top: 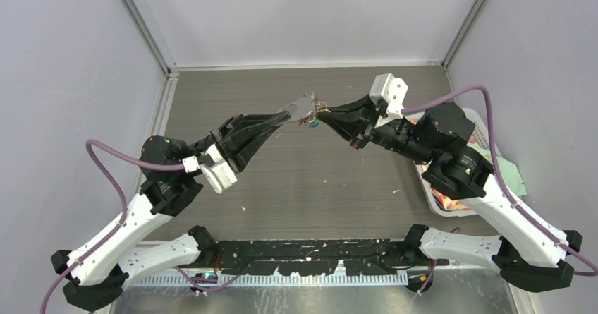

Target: Remove the keys from the keyring

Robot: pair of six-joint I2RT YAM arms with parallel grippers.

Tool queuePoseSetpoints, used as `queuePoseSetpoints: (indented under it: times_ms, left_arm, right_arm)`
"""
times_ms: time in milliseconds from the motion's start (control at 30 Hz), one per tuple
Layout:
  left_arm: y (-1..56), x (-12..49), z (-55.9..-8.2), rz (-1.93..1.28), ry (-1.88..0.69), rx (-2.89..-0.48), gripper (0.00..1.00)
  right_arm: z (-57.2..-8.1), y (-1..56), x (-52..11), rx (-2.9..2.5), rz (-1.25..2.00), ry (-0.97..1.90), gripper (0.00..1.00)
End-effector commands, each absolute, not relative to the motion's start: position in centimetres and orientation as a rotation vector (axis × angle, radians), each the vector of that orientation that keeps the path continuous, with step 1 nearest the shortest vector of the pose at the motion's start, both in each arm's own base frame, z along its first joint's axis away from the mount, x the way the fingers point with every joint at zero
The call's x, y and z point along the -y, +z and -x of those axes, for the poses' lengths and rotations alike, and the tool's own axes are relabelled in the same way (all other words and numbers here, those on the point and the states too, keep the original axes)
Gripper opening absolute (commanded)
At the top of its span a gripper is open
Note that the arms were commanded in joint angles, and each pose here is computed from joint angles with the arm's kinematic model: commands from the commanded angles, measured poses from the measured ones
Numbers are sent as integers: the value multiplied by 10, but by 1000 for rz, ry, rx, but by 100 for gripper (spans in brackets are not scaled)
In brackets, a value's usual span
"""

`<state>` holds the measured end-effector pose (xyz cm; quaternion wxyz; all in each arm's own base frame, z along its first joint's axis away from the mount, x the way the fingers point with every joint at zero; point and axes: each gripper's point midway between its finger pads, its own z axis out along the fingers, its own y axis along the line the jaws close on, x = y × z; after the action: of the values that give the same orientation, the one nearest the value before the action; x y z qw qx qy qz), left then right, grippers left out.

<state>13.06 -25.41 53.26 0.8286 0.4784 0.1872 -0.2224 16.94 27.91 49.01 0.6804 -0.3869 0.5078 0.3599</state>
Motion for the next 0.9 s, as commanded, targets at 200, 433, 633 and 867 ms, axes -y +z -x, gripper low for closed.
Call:
queuePoseSetpoints:
  times_ms: [200,433,633,867]
  left_arm:
    - [566,239,-109,-966,-509,-318,0]
    - [573,236,-106,-944,-536,-317,0]
    - [573,235,-94,-1004,-568,-315,0]
    - [561,237,-88,-1085,-594,-352,0]
  right_arm:
    - [-160,524,-275,-1048,924,774,1]
    - [-157,495,-283,-1133,1017,792,1]
    - [-155,487,-275,-1149,996,791,1]
    - [-148,497,-266,-1105,976,796,1]
